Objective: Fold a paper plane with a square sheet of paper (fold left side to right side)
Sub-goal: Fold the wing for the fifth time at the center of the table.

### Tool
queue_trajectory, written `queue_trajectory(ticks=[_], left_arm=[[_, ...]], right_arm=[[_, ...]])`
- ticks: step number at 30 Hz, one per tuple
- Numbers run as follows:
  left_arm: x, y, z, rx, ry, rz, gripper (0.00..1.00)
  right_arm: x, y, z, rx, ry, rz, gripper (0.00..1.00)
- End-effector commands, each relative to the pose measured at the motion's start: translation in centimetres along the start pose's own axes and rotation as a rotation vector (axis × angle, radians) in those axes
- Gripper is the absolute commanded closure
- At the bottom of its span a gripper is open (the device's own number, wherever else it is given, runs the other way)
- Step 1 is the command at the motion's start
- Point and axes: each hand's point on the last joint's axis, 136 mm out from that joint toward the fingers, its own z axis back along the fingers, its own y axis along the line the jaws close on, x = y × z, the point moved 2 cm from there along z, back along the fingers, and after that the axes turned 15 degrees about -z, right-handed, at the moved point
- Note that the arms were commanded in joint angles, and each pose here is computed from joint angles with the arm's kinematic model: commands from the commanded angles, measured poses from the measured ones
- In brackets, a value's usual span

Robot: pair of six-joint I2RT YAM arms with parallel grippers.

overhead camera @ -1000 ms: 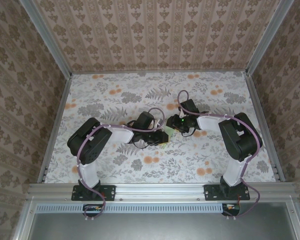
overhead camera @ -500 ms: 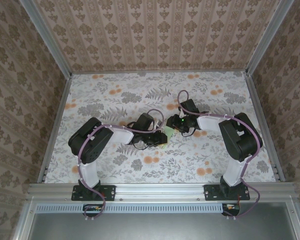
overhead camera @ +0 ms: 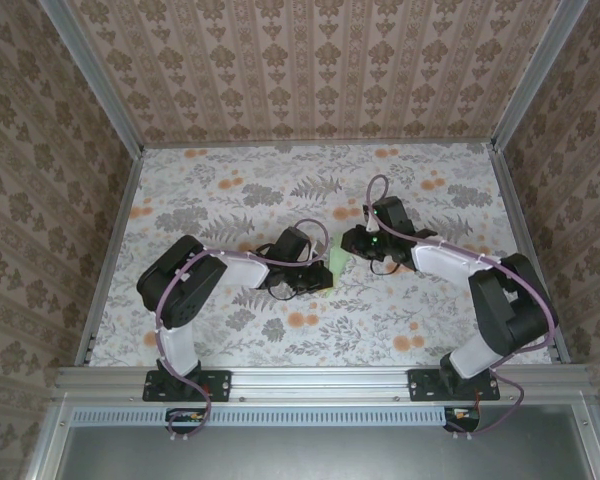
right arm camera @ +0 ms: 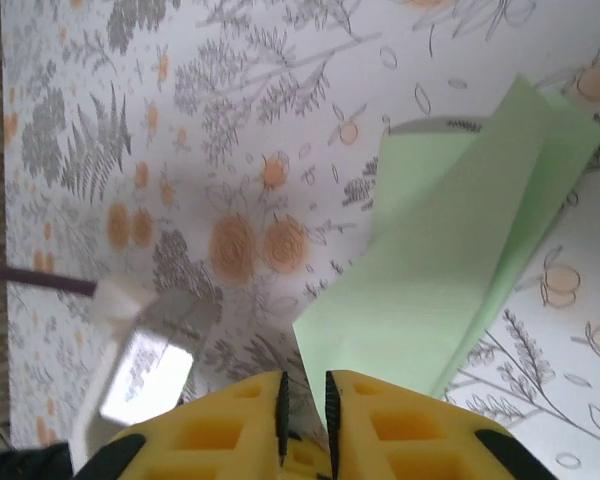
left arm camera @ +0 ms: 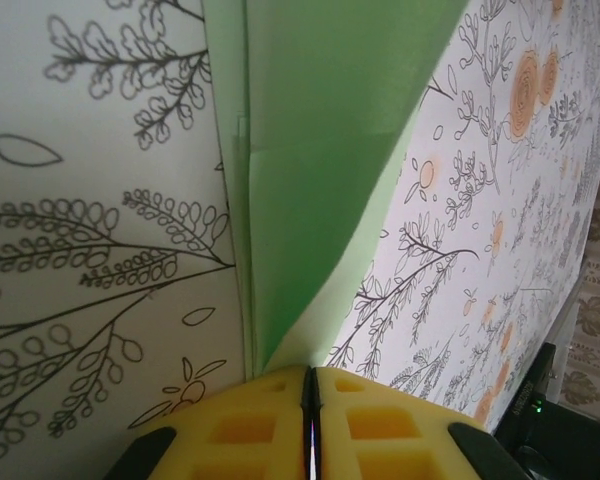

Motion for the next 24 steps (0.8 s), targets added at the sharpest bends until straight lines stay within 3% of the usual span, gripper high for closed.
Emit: queue_trajectory(ticks=[1, 14, 24], left_arm=[[-4.0, 3.5, -0.5, 0.154, 0.122, 0.08, 0.89], [-4.1, 3.6, -0.4, 0.164, 0.131, 0.079, 0.9], [-4.2, 3.6, -0.4, 0.168, 0.138, 0.078, 0.91]], right_arm=[[-2.3, -0.9, -0.6, 0.019, 0.065, 0.01, 0.85], [-2.6, -1.7, -4.1, 0.023, 0.125, 0.021, 0.91], [-2.1, -3.3, -5.4, -0.065, 0.122, 0.05, 0.92]])
